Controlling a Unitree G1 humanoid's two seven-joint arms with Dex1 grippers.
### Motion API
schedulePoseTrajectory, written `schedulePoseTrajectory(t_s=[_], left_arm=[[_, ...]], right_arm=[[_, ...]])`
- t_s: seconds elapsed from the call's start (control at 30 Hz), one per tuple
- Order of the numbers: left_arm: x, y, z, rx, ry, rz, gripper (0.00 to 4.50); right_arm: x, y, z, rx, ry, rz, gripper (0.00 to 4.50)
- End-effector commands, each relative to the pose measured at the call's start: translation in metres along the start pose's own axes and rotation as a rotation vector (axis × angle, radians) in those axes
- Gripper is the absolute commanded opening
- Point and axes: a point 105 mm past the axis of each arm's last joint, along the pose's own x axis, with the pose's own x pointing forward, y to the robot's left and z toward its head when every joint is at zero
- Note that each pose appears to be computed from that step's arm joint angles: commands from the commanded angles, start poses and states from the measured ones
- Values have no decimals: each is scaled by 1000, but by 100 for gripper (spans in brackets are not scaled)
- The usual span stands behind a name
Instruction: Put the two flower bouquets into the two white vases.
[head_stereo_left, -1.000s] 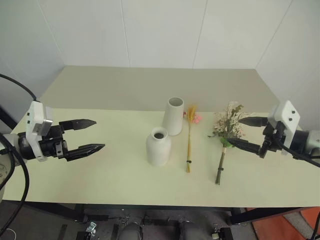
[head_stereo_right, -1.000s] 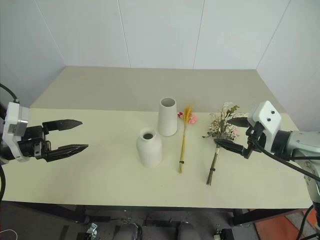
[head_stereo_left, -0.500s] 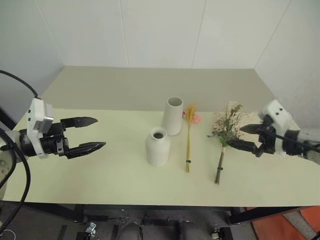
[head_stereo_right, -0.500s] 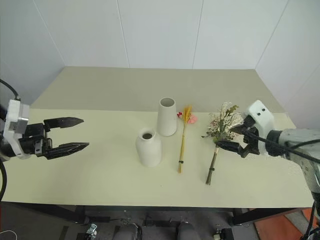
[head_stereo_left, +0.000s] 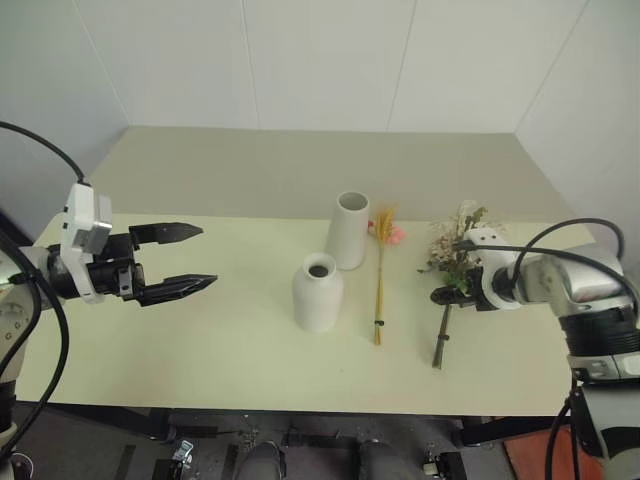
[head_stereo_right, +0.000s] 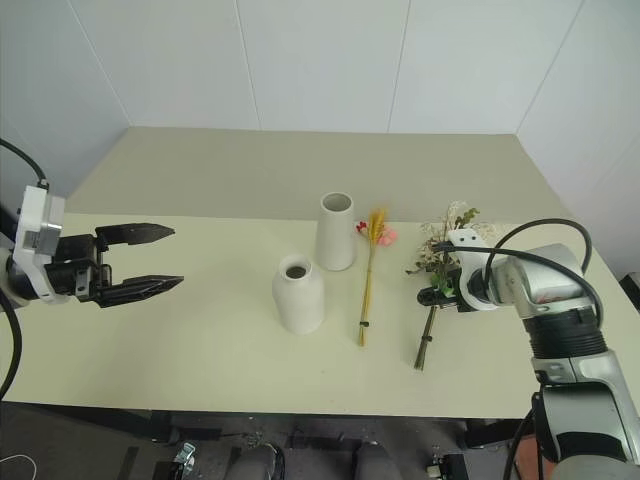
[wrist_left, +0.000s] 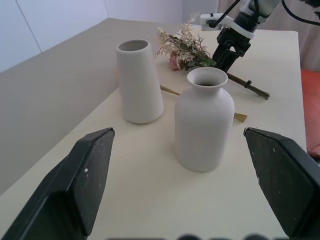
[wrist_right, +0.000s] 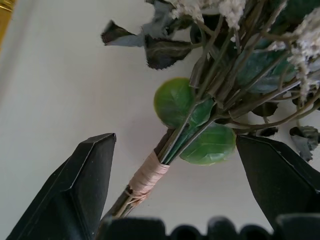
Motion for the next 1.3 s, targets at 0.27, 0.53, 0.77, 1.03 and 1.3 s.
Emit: schedulePoseTrajectory(t_s=[0.27,0.53,0.77,1.03,1.3], left_arm=[[-5,-2,8,42,-13,17,450],[-5,-2,8,43,-14,22,450],[-2,2,10,43,-17,8,450],[4,7,11,43,-27,-10,450],[4,6,11,46,-26,-16,450]], right_arm=[[9,-12,10,-22,-32,-102,254],[-3,-30,38,54,-194,-232,23],[-66,-13,130,122,-867,-231,23],[-123,79,202,36,-1335,78,23],[-149,147,228,-42,-1513,326,23]])
